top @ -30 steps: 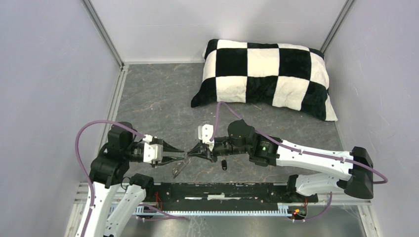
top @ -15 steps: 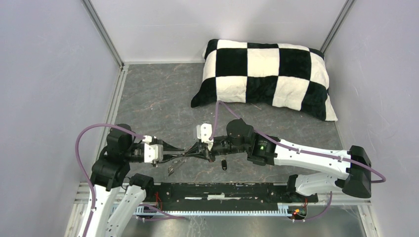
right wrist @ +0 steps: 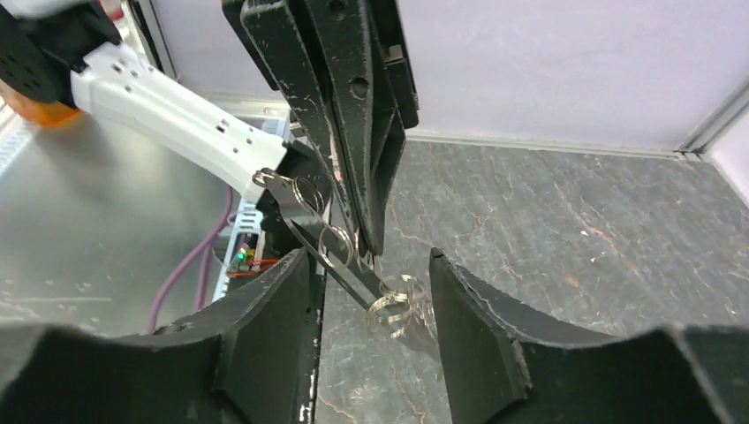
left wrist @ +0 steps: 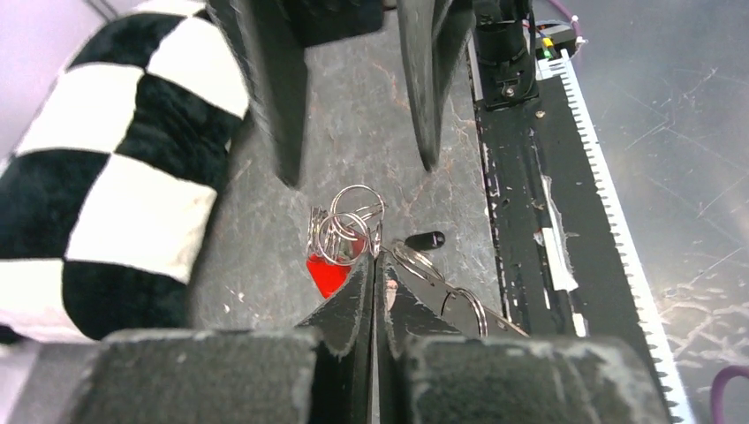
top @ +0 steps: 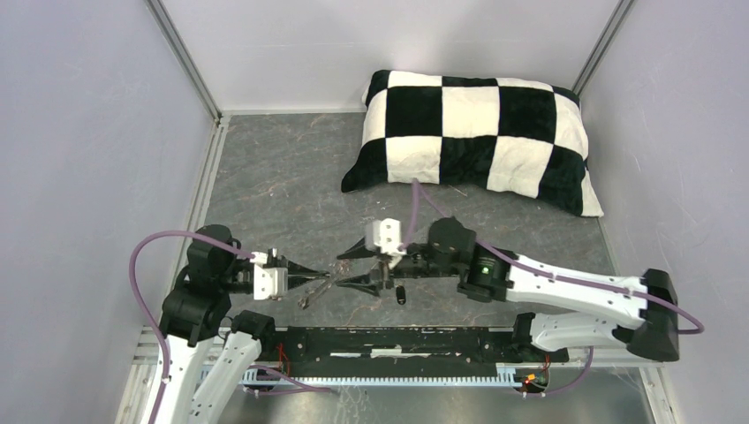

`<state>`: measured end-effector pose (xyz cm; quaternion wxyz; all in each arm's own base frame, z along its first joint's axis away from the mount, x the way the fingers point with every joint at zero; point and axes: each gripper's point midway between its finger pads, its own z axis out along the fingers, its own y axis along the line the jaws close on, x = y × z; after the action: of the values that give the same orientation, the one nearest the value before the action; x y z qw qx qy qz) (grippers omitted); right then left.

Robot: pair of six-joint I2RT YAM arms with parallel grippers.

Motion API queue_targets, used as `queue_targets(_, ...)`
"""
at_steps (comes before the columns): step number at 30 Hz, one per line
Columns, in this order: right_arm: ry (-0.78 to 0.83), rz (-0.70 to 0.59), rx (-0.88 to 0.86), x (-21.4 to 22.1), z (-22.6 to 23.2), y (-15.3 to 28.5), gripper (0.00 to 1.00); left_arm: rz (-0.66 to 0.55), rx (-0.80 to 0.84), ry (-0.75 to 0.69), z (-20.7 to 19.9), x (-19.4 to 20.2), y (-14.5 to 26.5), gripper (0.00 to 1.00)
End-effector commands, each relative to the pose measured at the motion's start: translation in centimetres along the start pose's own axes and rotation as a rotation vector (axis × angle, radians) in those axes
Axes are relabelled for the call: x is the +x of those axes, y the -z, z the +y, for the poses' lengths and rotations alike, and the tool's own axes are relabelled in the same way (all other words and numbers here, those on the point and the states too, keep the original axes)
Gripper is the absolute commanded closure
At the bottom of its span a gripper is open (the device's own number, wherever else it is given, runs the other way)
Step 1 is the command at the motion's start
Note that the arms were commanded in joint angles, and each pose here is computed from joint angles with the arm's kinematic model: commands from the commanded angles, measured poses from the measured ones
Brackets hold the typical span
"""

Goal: Put the keys on the keyring

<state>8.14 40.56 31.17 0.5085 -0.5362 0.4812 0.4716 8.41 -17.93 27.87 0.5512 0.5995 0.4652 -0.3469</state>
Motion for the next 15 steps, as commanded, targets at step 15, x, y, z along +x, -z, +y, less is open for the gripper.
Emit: queue_targets(15,0.057,-0.391,0.223,-9.2,-1.4,7.6,0.34,-0.295,0.123,-0.711,0.9,-12.8,1.1,0.98)
